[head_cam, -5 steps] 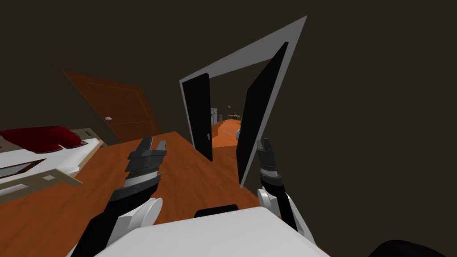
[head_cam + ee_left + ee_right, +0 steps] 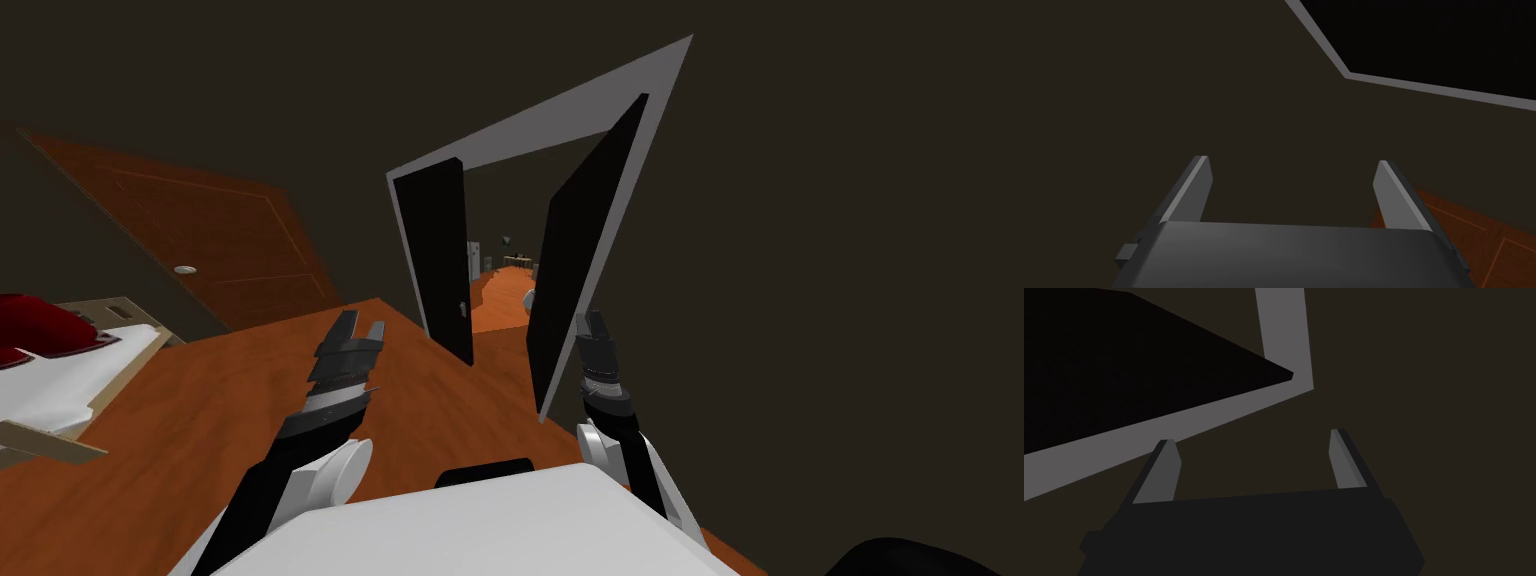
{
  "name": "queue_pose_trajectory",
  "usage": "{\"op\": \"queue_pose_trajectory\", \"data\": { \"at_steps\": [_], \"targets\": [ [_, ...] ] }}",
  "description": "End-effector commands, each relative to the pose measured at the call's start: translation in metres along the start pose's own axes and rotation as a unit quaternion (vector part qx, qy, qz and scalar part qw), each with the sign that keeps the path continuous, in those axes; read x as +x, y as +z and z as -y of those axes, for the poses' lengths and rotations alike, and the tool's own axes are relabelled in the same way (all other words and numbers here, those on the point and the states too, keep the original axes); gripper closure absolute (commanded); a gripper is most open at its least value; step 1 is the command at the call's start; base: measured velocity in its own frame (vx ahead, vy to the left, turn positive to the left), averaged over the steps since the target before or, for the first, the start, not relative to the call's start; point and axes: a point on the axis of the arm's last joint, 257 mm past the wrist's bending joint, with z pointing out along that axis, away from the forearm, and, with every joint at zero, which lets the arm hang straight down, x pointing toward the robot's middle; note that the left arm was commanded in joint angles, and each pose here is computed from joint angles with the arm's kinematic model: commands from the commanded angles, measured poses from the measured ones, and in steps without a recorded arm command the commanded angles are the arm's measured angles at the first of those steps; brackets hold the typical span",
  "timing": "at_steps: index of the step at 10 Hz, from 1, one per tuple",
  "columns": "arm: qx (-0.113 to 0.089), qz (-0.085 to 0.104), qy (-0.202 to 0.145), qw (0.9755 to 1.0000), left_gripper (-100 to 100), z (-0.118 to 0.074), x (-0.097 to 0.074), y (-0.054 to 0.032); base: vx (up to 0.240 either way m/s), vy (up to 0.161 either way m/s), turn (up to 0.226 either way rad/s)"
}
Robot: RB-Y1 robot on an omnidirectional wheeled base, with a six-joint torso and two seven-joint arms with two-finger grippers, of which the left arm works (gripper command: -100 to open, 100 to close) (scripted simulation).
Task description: Push the door open
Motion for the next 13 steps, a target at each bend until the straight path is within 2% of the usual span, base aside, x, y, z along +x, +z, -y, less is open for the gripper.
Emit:
{"op": "queue_pose_trajectory", "data": {
  "at_steps": [1,7,13],
  "targets": [
    [-0.01,-0.005,0.001,0.9999,-100,-0.015,0.001,-0.0017,0.074,0.107,-0.141],
    [-0.04,-0.016,0.002,0.9991,-100,-0.057,0.007,-0.0087,0.059,0.099,-0.121],
    [-0.075,-0.024,0.003,0.9969,-100,-0.106,0.011,-0.0195,0.062,0.111,-0.139]
  ]
}}
